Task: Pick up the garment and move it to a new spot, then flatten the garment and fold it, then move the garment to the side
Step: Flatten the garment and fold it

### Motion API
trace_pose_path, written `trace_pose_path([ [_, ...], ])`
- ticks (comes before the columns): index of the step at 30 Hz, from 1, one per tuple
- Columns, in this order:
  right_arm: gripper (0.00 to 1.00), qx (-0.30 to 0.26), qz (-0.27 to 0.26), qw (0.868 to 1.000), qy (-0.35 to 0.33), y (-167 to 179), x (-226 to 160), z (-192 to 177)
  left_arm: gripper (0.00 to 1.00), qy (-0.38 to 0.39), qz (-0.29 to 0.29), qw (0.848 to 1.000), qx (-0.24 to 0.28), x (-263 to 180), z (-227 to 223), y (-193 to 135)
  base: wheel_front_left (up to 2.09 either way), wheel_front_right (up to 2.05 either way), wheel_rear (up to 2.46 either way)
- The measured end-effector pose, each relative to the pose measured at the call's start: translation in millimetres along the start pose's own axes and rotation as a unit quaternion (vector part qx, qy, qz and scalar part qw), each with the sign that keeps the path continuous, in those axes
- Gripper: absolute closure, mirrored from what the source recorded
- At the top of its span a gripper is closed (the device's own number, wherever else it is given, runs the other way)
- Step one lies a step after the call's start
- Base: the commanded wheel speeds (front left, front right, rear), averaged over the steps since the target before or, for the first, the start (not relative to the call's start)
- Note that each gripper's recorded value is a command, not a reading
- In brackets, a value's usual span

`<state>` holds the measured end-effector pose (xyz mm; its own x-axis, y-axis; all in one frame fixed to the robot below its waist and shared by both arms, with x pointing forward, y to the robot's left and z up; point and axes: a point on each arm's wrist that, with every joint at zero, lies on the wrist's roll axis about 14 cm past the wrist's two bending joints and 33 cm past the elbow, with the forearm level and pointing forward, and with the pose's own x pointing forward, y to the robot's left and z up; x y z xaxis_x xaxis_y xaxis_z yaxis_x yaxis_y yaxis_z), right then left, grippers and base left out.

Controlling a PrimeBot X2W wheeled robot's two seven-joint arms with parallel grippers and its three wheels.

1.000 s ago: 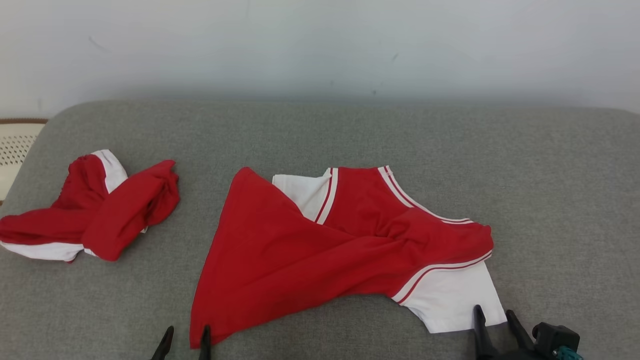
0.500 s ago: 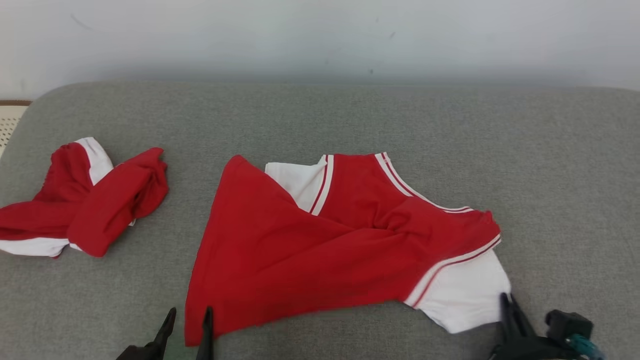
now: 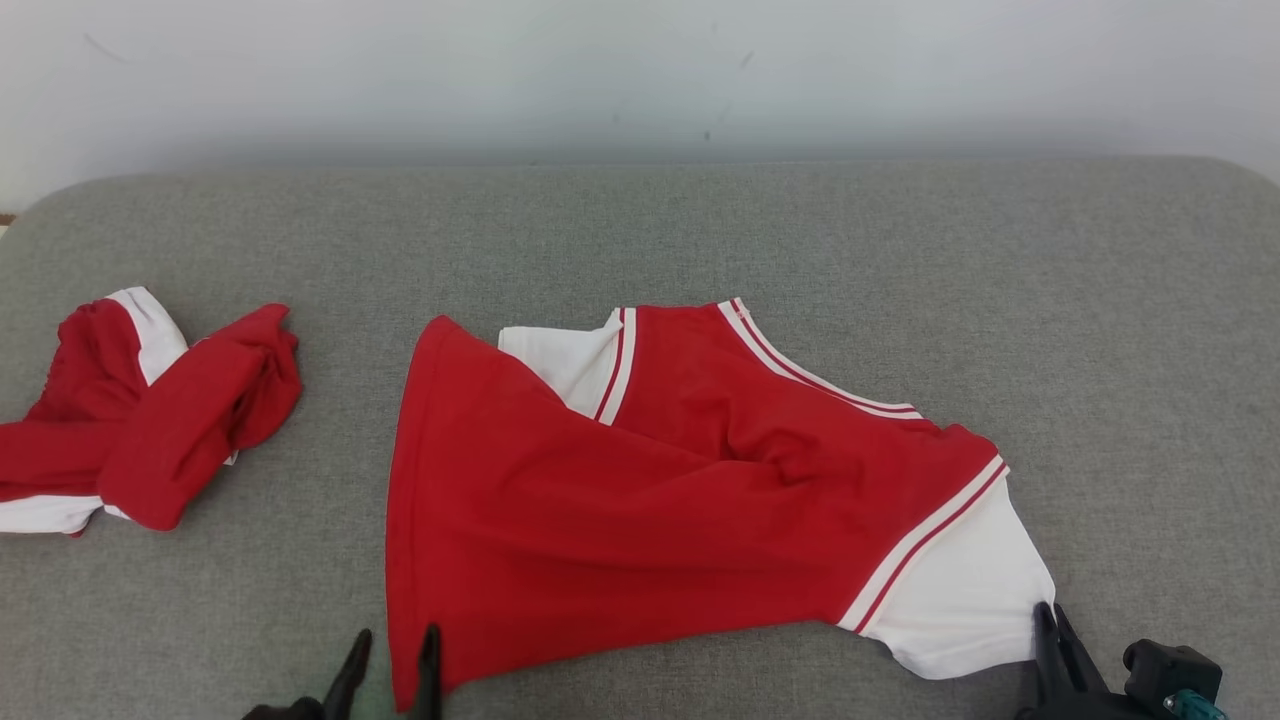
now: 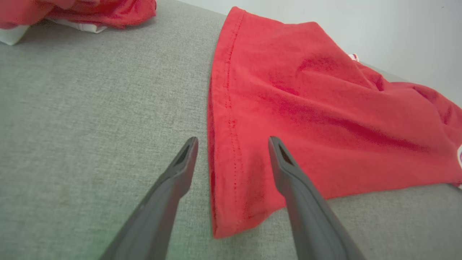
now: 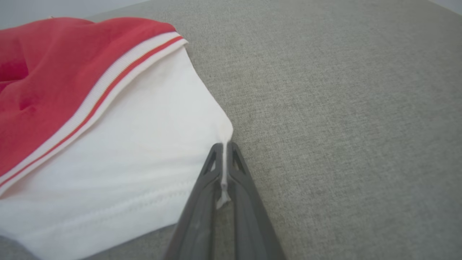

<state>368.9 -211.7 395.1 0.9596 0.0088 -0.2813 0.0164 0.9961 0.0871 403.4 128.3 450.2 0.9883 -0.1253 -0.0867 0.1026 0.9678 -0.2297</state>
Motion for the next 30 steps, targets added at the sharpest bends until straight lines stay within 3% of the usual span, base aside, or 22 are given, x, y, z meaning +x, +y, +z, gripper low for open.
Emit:
trace_pose_path([
  [20,1.00,-0.001,0.007,1.000,-0.019,5.3,-4.0,12.1,0.00,0.035,-0.017,0.999,-0.017,-15.5,-21.9,-12.0,0.00,0.00,0.00],
  [21,1.00,-0.001,0.008,1.000,-0.020,5.4,-4.1,12.4,0.12,0.035,-0.019,0.999,-0.017,-15.6,-21.7,-12.9,0.00,0.00,0.00],
  [24,1.00,-0.001,0.007,1.000,-0.022,5.4,-3.8,13.6,0.99,0.043,-0.022,0.999,-0.015,-17.7,-26.9,-13.8,0.00,0.00,0.00],
  [30,1.00,0.004,0.012,0.999,-0.035,9.2,-0.9,21.9,1.00,0.050,-0.026,0.998,-0.017,-18.9,-30.6,-11.8,0.00,0.00,0.00],
])
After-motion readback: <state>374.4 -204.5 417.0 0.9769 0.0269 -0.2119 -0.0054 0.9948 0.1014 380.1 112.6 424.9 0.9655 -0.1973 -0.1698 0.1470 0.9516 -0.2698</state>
